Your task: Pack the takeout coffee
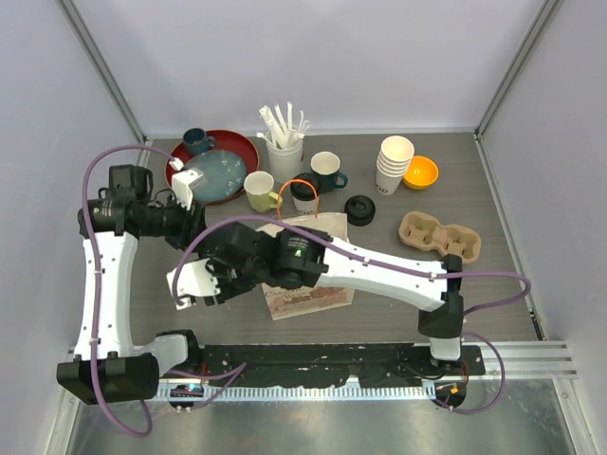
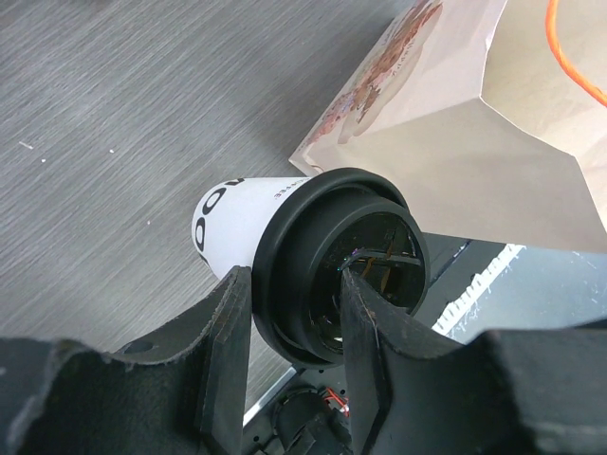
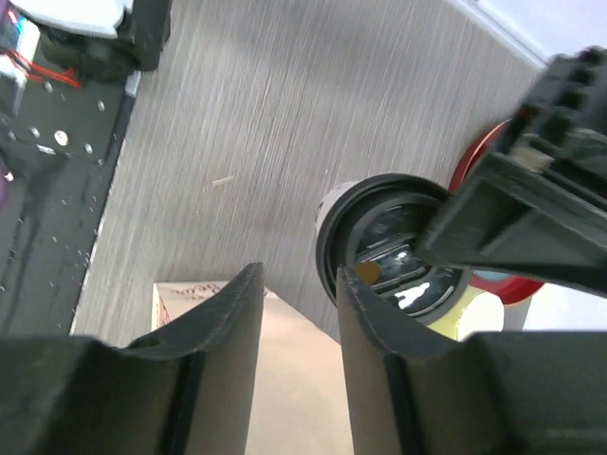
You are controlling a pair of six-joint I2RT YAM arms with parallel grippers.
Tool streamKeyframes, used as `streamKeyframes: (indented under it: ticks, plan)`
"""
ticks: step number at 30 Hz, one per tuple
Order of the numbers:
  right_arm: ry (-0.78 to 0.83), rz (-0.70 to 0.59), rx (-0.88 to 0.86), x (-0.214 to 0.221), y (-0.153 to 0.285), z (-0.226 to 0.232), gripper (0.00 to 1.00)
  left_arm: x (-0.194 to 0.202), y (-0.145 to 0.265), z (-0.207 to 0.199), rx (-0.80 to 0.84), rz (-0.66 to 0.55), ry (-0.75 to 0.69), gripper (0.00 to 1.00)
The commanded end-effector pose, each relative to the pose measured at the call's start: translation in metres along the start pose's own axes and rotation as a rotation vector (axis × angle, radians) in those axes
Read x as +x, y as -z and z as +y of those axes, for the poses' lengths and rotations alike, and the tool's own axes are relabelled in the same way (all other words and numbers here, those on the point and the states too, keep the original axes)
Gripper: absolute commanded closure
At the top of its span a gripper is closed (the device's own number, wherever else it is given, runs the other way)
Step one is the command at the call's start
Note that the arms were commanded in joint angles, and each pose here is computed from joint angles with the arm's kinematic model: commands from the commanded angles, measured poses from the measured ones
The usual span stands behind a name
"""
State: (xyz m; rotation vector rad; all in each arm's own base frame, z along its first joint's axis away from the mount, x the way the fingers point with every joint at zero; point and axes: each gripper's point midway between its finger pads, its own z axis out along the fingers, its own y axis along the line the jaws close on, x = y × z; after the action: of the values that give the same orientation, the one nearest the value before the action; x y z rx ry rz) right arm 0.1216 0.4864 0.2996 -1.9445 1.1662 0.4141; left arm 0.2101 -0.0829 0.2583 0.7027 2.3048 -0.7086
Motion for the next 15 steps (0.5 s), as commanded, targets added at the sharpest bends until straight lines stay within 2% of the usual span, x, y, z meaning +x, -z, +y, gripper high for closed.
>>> streamKeyframes:
  ticks: [1,15]
  plan:
    - [0.1,0.092,0.093,0.008,0.006,-0.016,0.56,0.012,0.012,-0.025,0.055,0.027,0.0,1.0]
    - [0.177,0.154,0.102,0.021,-0.012,-0.019,0.58,0.016,0.016,-0.034,0.083,0.04,-0.022,1.0]
